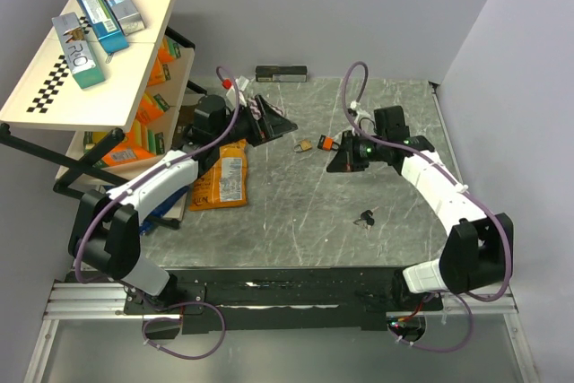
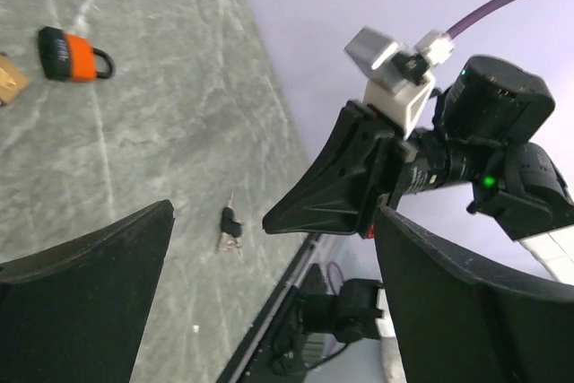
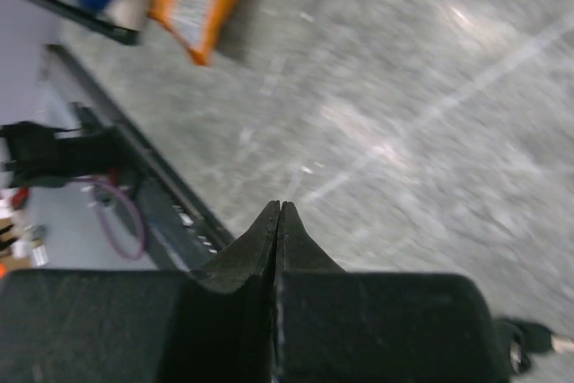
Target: Unlock with the key
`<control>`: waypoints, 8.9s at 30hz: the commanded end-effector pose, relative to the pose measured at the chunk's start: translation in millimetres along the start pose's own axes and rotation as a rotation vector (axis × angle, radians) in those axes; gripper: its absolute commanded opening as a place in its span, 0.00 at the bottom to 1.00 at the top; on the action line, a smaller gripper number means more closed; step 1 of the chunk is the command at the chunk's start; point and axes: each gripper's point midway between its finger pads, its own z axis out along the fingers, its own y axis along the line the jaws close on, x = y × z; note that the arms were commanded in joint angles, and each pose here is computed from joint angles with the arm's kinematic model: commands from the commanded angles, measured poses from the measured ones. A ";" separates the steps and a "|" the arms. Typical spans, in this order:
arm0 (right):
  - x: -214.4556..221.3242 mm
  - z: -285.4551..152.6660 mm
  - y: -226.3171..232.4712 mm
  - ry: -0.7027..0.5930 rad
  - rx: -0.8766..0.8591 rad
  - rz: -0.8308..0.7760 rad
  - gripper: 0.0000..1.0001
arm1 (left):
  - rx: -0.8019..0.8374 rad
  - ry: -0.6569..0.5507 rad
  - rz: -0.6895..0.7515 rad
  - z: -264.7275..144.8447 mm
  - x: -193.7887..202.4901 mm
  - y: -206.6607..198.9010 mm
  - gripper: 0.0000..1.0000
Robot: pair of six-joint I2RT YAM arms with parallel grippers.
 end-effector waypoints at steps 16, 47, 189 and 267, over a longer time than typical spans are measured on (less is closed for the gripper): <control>69.3 -47.5 -122.8 0.114 0.730 0.251 0.51 | 0.018 0.034 0.003 -7.8 6.9 -7.0 0.97; 144.5 -23.1 -148.8 0.413 0.823 0.359 0.37 | -0.022 0.085 0.056 -17.1 17.6 -0.7 0.96; -40.4 -59.9 150.8 -0.039 -0.453 -0.284 0.36 | 0.481 0.545 0.345 -37.2 74.9 -99.7 0.01; -61.1 -109.7 162.9 -0.160 -0.437 -0.286 0.61 | 0.445 0.488 0.393 -51.6 47.2 -112.4 0.01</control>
